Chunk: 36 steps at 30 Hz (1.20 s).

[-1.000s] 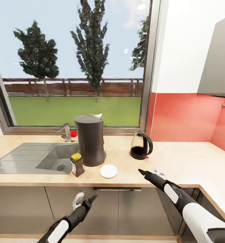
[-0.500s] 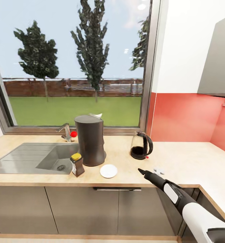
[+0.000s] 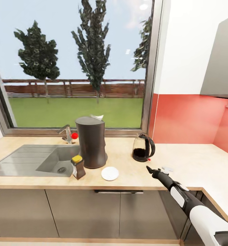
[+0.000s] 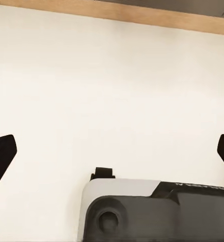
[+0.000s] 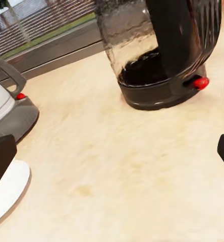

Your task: Set up a coffee station on the kitchen countertop: keep the coffee maker on the countertop, move the bottle of coffee from the kitchen shelf to the counter next to the coffee maker, place a paper coffee filter on top of the coffee maker, put the saucer next to the coffee maker with the coffee cup on the saucer, and place the electric kettle next to the coffee maker.

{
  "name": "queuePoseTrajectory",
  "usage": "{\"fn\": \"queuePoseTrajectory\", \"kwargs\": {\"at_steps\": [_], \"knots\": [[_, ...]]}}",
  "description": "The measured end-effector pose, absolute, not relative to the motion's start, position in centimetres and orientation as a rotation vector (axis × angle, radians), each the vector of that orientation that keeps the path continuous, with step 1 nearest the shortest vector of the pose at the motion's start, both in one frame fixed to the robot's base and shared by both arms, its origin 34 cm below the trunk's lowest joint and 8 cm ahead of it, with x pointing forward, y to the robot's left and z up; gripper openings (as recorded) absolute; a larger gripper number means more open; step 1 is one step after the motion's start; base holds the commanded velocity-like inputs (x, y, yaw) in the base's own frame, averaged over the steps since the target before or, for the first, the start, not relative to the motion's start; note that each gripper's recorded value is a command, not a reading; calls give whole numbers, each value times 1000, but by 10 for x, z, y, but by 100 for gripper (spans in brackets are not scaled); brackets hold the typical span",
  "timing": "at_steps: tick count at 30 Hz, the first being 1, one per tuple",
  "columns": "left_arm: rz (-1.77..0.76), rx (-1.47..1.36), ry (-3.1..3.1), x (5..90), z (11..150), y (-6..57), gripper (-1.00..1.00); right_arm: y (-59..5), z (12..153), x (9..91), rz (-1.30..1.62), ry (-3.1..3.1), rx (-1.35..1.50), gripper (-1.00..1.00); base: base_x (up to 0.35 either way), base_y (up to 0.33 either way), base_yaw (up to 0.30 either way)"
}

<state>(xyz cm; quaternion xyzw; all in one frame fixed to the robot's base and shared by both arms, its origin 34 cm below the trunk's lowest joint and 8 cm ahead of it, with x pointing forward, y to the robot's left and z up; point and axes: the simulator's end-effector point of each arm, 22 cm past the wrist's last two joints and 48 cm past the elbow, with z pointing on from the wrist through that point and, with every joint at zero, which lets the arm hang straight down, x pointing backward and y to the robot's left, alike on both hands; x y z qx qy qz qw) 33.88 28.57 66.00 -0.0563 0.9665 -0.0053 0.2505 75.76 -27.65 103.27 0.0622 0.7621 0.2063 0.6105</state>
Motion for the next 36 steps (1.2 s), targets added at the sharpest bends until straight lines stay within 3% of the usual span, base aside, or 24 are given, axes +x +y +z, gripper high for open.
{"fn": "queuePoseTrajectory", "kwargs": {"at_steps": [10, 22, 24, 36], "knots": [[6, -144, 2671, 318, 653, 294, 100, -296, 1037, 758, 435, 1746, 137, 100, 256, -85, 0], [29, -148, 2717, 295, 646, 301, 100, -303, 1042, 759, 374, 1727, 67, 100, 20, -12, 0], [32, -147, 2723, 292, 645, 302, 100, -295, 1038, 756, 279, 1747, -122, 100, 0, 0, 0], [31, -140, 2730, 289, 644, 301, 100, -298, 1047, 759, 266, 1727, -139, 100, 0, 0, 0]]}}
